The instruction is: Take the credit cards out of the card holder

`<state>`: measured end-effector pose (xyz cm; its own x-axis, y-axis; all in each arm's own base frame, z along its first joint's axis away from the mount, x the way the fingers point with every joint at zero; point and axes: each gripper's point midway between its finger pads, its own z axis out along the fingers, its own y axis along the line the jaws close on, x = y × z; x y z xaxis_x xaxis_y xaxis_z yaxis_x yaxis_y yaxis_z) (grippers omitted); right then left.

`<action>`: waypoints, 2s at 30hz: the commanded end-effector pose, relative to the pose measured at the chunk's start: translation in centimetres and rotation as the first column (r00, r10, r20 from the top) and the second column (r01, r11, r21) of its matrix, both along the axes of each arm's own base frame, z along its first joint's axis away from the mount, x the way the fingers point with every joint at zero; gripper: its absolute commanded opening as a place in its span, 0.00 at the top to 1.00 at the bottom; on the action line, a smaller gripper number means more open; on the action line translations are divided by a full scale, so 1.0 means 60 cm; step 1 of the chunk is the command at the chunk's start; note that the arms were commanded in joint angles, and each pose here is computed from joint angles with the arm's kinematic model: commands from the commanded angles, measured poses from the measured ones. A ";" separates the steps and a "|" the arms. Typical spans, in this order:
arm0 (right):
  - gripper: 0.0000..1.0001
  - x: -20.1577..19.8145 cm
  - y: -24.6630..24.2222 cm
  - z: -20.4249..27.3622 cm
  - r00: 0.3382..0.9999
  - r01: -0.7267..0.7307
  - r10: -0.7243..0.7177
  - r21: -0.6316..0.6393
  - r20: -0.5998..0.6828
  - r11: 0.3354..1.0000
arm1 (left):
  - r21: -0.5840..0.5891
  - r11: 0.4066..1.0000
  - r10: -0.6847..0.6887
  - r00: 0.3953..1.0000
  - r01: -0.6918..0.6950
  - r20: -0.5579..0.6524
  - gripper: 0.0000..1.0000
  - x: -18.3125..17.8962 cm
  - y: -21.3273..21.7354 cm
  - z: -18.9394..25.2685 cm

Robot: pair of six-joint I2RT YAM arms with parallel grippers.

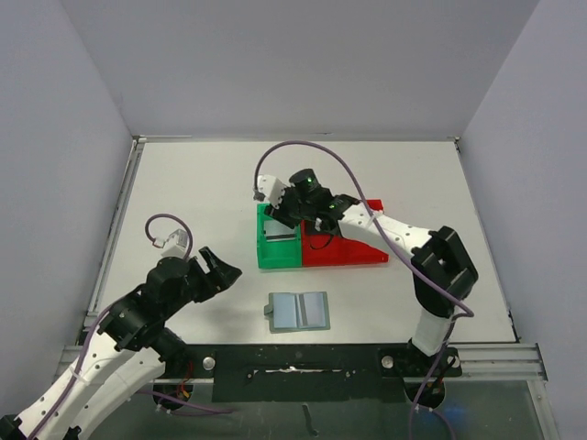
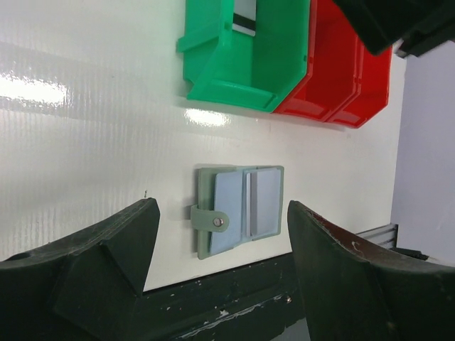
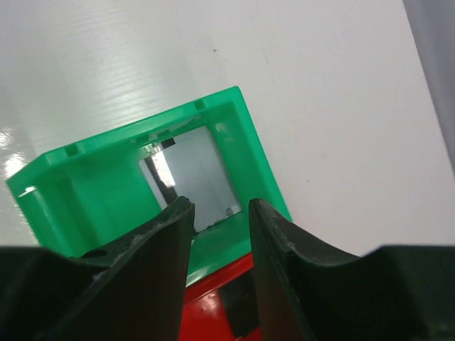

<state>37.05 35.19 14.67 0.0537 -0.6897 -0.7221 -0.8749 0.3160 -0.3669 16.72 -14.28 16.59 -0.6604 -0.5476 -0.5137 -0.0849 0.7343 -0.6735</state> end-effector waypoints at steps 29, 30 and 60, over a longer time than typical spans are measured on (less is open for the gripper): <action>0.90 -0.040 0.007 -0.093 0.502 0.787 -0.716 -0.088 -0.485 0.611 | -0.053 0.990 0.128 0.992 -0.129 -0.016 0.27 -0.004 0.030 -0.005; 0.90 -0.038 0.009 -0.098 0.500 0.786 -0.720 -0.096 -0.481 0.610 | -0.054 0.990 0.128 0.992 -0.129 -0.016 0.27 -0.004 0.029 -0.006; 0.88 -0.023 0.017 -0.183 0.427 0.813 -0.780 -0.185 -0.457 0.553 | -0.082 0.989 0.124 0.992 -0.123 0.008 0.27 -0.006 0.029 0.005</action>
<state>34.31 35.51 2.44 -0.8411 -0.2534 -0.4779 -0.2911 0.9567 0.0050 15.91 -12.36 14.67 -0.6134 -0.6364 -0.4677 -0.1975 0.6970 -0.6893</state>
